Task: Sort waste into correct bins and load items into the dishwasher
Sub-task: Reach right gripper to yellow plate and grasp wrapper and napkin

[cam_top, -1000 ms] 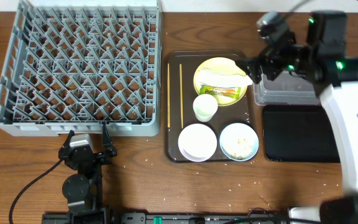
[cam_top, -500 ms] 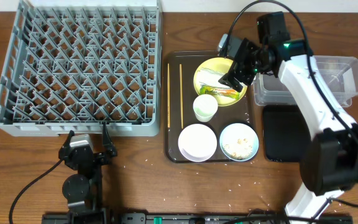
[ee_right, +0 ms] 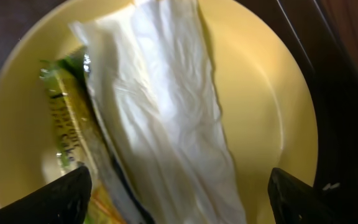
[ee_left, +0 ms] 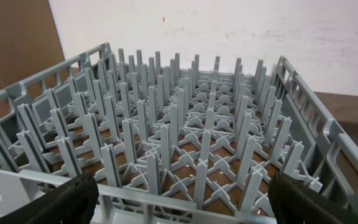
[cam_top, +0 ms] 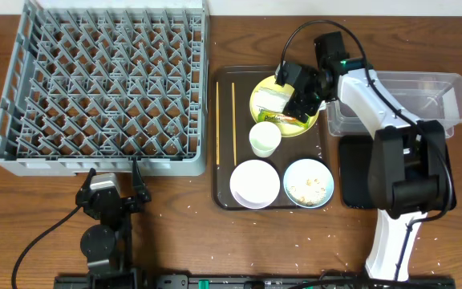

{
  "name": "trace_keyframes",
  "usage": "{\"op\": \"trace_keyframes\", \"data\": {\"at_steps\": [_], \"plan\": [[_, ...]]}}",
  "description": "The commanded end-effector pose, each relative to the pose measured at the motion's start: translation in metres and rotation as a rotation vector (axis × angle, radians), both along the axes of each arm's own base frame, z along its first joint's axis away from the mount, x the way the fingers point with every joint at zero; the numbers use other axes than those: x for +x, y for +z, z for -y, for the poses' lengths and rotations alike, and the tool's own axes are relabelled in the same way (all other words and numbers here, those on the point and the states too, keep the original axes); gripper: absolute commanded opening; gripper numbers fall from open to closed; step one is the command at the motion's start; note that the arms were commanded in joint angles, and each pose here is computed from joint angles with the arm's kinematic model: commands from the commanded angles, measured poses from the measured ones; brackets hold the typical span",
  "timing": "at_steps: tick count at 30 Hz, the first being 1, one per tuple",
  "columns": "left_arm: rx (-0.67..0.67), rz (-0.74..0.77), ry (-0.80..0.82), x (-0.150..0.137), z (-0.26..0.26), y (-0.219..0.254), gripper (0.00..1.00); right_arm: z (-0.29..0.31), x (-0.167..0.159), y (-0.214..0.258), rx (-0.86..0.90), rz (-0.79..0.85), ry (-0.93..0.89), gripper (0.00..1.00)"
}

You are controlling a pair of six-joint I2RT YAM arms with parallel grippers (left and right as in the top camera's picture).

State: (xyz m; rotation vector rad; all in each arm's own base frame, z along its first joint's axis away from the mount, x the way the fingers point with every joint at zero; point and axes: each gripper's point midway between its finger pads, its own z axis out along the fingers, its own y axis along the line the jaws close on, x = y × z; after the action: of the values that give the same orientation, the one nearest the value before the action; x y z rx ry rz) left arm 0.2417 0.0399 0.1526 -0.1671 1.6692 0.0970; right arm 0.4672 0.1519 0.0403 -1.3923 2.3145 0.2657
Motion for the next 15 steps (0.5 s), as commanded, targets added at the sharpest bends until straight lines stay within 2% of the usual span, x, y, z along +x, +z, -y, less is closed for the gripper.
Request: {"op": "trace_keyframes", "data": {"at_steps": [1, 5, 9, 15], "plan": [[0.005, -0.048, 0.001, -0.001, -0.001, -0.015, 0.88, -0.01, 0.002, -0.007, -0.033, 0.01, 0.032, 0.86], [0.005, -0.048, 0.001, -0.001, -0.001, -0.015, 0.88, -0.011, -0.003, -0.024, -0.081, -0.016, 0.037, 0.8], [0.005, -0.048, 0.001, -0.001, -0.001, -0.015, 0.88, -0.019, -0.013, -0.031, -0.095, -0.046, 0.06, 0.68], [0.005, -0.048, 0.001, -0.001, -0.001, -0.015, 0.88, -0.014, -0.015, -0.04, -0.137, -0.049, 0.054, 0.57]]}}
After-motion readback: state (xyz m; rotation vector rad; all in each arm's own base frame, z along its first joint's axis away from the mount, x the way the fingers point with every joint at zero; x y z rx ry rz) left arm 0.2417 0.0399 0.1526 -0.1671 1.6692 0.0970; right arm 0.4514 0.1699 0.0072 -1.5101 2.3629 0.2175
